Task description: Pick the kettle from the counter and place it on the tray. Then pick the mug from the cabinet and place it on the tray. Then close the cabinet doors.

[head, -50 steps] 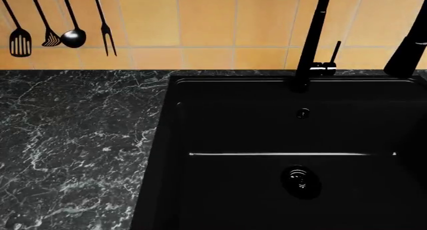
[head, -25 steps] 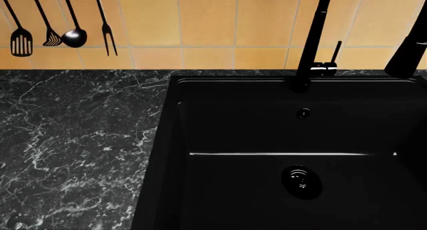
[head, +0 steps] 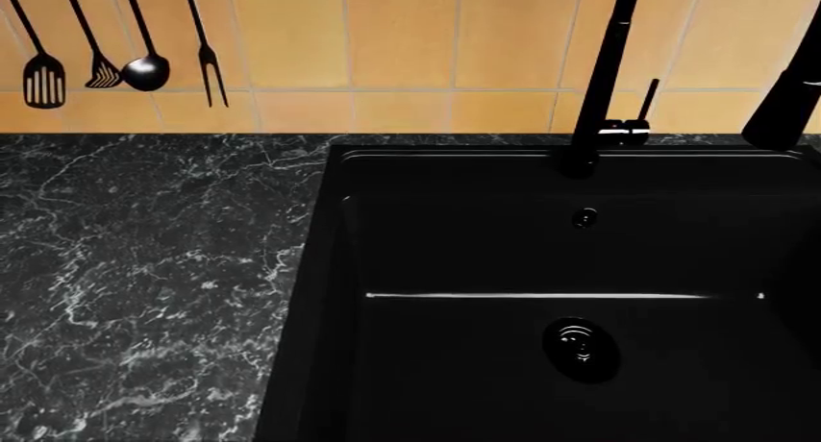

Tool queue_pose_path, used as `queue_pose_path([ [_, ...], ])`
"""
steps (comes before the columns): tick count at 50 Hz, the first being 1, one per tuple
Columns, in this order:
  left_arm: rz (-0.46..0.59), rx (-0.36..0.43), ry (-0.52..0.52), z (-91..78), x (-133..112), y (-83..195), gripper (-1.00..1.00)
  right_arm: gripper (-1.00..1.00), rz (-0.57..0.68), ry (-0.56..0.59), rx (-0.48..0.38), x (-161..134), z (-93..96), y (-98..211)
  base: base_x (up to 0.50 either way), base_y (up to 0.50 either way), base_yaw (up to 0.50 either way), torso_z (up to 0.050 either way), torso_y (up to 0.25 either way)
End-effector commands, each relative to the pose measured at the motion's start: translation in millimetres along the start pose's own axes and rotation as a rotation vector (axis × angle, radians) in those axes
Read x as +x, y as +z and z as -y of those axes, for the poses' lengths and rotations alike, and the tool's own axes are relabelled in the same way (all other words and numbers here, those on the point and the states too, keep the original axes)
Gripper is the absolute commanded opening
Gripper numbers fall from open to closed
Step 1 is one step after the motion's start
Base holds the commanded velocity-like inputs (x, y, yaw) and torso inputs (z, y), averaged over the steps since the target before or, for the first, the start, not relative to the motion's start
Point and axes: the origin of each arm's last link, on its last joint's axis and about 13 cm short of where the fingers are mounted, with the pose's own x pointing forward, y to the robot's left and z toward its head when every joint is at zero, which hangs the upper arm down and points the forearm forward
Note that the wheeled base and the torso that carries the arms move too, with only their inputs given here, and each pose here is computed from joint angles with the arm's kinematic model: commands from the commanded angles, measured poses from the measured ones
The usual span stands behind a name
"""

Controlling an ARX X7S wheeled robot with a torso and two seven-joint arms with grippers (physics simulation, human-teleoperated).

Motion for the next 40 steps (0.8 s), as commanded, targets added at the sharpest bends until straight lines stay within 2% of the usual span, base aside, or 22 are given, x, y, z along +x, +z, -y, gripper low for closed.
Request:
queue_pose_path([
  [1,-0.208,-0.151,-0.37,52.0,-9.4,-18.7,1.0,1.0,-0.013,0.013,0.02,-1.1,0.7,1.0,0.0,0.0,0.0,0.0,0.0],
  [6,-0.244,-0.222,-0.423,64.3,-11.2,-13.4,1.0,1.0,-0.059,0.068,0.098,-1.4,0.2,2.5,0.0,0.0,0.0,0.0,0.0],
  [12,-0.274,-0.265,-0.461,75.5,-12.7,-11.6,1.0,1.0,-0.097,0.088,0.112,-0.7,0.0,3.1,0.0,0.0,0.0,0.0,0.0],
  [26,-0.287,-0.276,-0.542,100.9,-22.1,-0.8,1.0,1.0,-0.131,0.085,0.126,0.7,0.4,-1.8,0.0,0.0,0.0,0.003,0.0],
  [40,-0.266,-0.312,-0.628,123.8,-31.0,31.3,1.0,1.0,-0.133,0.095,0.156,-1.8,2.6,0.4,0.0,0.0,0.0,0.001,0.0],
])
